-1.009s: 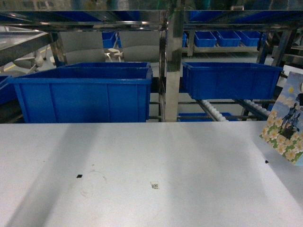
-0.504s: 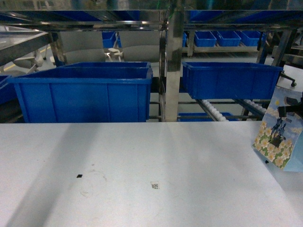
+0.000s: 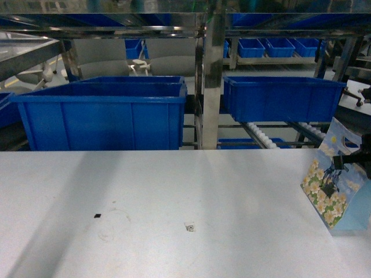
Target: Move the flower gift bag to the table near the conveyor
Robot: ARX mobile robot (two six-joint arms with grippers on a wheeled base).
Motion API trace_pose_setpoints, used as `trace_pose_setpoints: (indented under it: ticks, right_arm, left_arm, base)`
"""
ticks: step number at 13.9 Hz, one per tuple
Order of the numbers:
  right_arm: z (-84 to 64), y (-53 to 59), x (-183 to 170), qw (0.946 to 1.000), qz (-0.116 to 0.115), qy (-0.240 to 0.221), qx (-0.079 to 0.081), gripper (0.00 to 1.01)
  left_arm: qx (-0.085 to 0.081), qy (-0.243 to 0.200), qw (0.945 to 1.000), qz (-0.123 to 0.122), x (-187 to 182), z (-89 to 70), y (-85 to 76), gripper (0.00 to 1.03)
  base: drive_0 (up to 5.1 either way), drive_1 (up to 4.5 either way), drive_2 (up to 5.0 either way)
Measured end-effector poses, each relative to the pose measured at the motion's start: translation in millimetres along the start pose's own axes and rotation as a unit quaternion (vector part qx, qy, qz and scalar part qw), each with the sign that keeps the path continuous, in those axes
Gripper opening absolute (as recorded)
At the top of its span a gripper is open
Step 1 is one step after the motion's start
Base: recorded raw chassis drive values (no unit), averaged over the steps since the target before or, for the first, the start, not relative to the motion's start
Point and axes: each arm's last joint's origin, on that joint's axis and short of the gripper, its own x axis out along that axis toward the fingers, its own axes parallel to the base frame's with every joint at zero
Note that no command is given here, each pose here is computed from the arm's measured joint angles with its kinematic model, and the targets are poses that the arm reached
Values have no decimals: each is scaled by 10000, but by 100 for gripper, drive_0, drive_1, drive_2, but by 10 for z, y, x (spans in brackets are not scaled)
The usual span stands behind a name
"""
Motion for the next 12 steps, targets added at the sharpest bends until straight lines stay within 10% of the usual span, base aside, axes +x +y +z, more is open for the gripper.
trace_pose_setpoints:
  ticks: [3, 8, 12]
  right_arm:
    - [-70, 6, -107, 9999, 29, 70, 79, 33]
    - [311, 15, -577, 9928, -551, -1068, 8, 97]
    - [479, -6, -1169, 9785, -932, -1842, 38, 98]
  left_arm:
    - [0, 2, 10000, 0, 0, 0, 0, 2]
    - [0, 4, 10000, 0, 0, -1, 0, 2]
    - [0, 4, 10000, 0, 0, -1, 0, 2]
  base:
    - [0, 0, 0]
    - [0, 0, 0]
    - [0, 0, 0]
